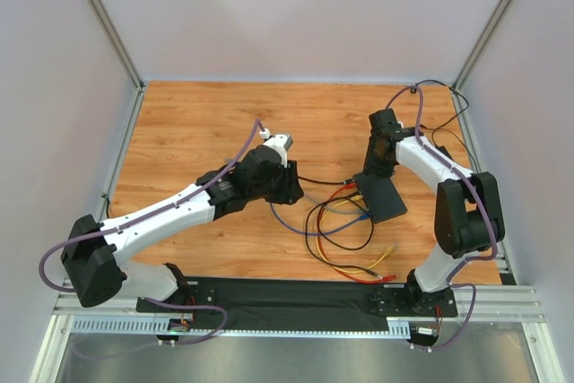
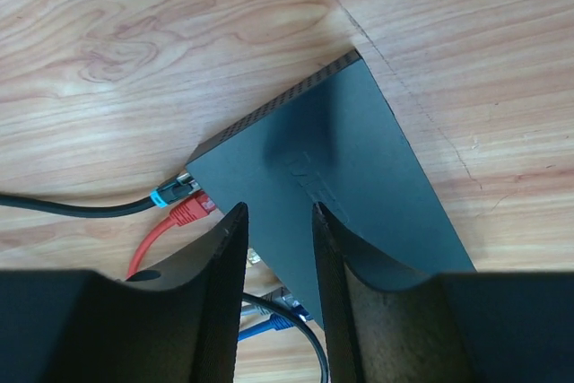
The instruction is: Pull the plug from the switch port
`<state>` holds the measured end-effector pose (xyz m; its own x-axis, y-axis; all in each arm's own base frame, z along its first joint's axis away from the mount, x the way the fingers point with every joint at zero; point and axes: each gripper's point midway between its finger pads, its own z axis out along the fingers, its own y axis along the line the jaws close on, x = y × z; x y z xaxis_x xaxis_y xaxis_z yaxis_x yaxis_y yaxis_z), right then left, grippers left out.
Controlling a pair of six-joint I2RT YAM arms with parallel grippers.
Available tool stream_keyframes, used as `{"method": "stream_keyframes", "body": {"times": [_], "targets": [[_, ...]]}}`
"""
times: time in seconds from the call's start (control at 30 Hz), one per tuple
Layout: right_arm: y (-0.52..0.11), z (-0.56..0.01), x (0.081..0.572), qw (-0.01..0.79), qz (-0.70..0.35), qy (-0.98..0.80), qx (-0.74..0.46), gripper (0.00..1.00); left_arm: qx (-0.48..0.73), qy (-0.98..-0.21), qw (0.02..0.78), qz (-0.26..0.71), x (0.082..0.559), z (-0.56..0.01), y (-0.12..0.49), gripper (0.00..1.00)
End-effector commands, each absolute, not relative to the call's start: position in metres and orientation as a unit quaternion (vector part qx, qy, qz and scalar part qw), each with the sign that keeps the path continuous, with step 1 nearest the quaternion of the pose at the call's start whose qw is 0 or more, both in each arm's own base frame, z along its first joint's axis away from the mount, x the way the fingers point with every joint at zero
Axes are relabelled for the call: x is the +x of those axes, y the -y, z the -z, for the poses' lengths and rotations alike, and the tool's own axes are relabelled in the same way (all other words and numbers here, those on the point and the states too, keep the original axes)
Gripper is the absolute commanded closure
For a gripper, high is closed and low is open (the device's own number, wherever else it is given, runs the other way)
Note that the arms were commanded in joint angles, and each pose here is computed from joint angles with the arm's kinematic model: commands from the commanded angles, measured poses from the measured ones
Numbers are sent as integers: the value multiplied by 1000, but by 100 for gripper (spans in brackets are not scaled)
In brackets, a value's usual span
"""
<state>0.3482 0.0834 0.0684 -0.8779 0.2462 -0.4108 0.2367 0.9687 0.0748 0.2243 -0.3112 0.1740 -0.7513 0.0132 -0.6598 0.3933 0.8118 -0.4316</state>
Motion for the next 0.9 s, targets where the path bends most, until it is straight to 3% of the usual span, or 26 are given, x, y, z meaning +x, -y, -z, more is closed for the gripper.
{"method": "stream_keyframes", "body": {"times": [0.0, 0.2, 0.37, 0.5, 0.67, 0.8, 0.87], "targets": [[-81, -58, 350, 223, -2, -966, 132, 64, 89, -885, 359, 284, 232, -187, 302, 53], [-82, -40, 343, 208, -5, -967, 146, 65, 126, -870, 341, 333, 238, -191, 320, 50], [-80, -30, 333, 199, -2, -969, 148, 66, 238, -843, 288, 388, 246, -201, 353, 41], [-80, -25, 327, 192, -5, -970, 147, 66, 308, -838, 213, 397, 259, -180, 379, 43], [-81, -16, 315, 178, -15, -973, 144, 66, 385, -786, 207, 438, 275, -194, 417, 43], [-78, -10, 304, 170, -14, -975, 140, 66, 410, -794, 130, 431, 287, -150, 429, 42], [-75, -9, 303, 169, -14, -975, 143, 66, 427, -775, 131, 447, 295, -161, 438, 42]]}}
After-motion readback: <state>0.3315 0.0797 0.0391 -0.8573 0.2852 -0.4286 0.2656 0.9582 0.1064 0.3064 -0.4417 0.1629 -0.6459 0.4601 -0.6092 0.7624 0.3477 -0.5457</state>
